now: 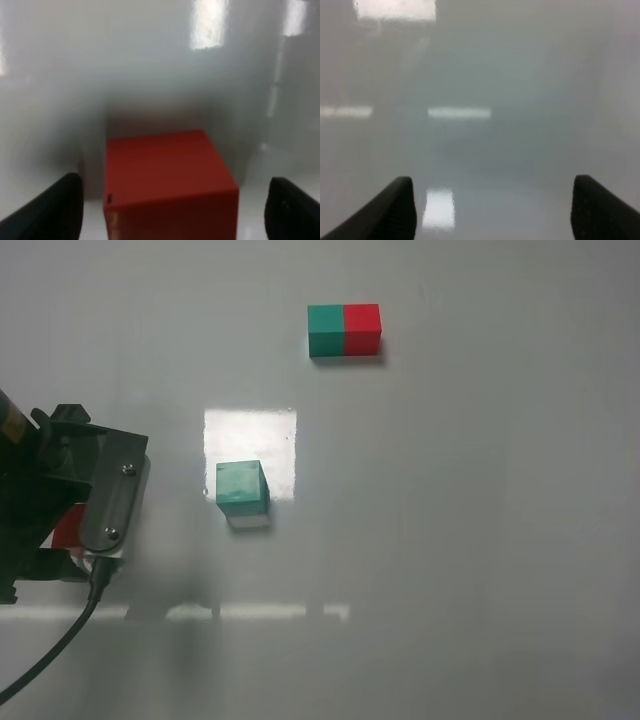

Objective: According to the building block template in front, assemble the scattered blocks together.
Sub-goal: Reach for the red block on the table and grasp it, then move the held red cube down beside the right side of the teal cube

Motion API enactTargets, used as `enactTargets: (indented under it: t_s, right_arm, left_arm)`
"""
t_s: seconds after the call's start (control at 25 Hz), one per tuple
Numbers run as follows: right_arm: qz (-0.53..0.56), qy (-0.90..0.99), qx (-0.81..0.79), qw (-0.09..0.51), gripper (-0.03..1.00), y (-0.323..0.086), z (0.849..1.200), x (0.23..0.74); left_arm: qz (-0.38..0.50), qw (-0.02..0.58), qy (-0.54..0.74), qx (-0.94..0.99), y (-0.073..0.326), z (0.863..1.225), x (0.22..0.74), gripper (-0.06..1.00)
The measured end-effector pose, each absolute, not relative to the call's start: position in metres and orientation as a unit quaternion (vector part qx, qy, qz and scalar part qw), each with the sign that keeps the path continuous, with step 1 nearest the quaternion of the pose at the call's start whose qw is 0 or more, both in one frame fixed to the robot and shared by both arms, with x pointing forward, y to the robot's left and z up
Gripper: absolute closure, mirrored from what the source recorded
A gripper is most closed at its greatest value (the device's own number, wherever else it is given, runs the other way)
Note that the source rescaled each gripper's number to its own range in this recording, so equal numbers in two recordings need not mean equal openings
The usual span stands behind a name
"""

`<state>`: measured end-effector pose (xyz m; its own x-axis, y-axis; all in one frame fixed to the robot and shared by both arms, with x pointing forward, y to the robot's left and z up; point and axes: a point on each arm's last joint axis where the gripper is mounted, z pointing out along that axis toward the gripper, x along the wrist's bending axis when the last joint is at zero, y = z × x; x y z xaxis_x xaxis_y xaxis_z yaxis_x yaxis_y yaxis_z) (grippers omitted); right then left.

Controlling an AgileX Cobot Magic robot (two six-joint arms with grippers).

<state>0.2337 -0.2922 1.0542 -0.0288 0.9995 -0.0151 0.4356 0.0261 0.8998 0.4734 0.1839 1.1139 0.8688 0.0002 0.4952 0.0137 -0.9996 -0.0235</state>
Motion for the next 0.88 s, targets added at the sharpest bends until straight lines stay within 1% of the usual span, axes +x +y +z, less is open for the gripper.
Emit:
enactTargets:
  t_s: [0.08, 0.12, 0.16, 0.2, 0.28, 0.32, 0.36, 0.6, 0.68, 0.8, 0.88]
  right_arm:
    - [0.376, 0.611, 0.588, 0.375, 0.39, -0.292, 1.054, 0.234]
    - [0.376, 0.611, 0.588, 0.375, 0.39, -0.292, 1.054, 0.234]
    - [0.376, 0.611, 0.588, 0.375, 0.39, -0.292, 1.054, 0.234]
    - [0.376, 0.611, 0.588, 0.375, 0.39, -0.292, 1.054, 0.234]
    - [0.376, 0.611, 0.588, 0.375, 0.39, -0.292, 1.054, 0.234]
    - [0.376, 0.611, 0.588, 0.375, 0.39, -0.292, 1.054, 0.234]
    - [0.376, 0.611, 0.588, 0.375, 0.39, -0.292, 1.054, 0.234]
    - [0.376, 0.611, 0.588, 0.375, 0.39, -0.292, 1.054, 0.234]
    - [0.376, 0.611, 0.588, 0.375, 0.39, -0.292, 1.054, 0.234]
    - [0.376, 0.611, 0.588, 0.375, 0.39, -0.292, 1.054, 0.234]
    - [0.376, 0.611, 0.588, 0.375, 0.39, -0.292, 1.054, 0.234]
  left_arm:
    - [-0.26, 0.019, 0.0, -0.965, 0.184, 1.112, 0.476, 0.04]
    - [-0.26, 0.02, 0.0, -0.965, 0.184, 1.112, 0.476, 0.07]
    - [-0.261, 0.021, 0.001, -0.965, 0.184, 1.111, 0.476, 0.14]
    - [-0.262, 0.022, 0.002, -0.965, 0.184, 1.111, 0.476, 0.25]
    - [-0.261, 0.023, 0.002, -0.965, 0.184, 1.111, 0.476, 0.62]
    - [-0.261, 0.023, 0.002, -0.965, 0.184, 1.11, 0.477, 0.82]
    - [-0.262, 0.024, 0.003, -0.965, 0.184, 1.11, 0.477, 0.79]
    - [-0.26, 0.051, 0.014, -0.964, 0.188, 1.111, 0.476, 0.79]
    - [-0.264, 0.05, 0.012, -0.963, 0.19, 1.114, 0.474, 0.79]
    - [-0.281, 0.041, 0.013, -0.959, 0.19, 1.131, 0.468, 0.79]
    - [-0.304, 0.023, 0.008, -0.952, 0.187, 1.15, 0.464, 0.79]
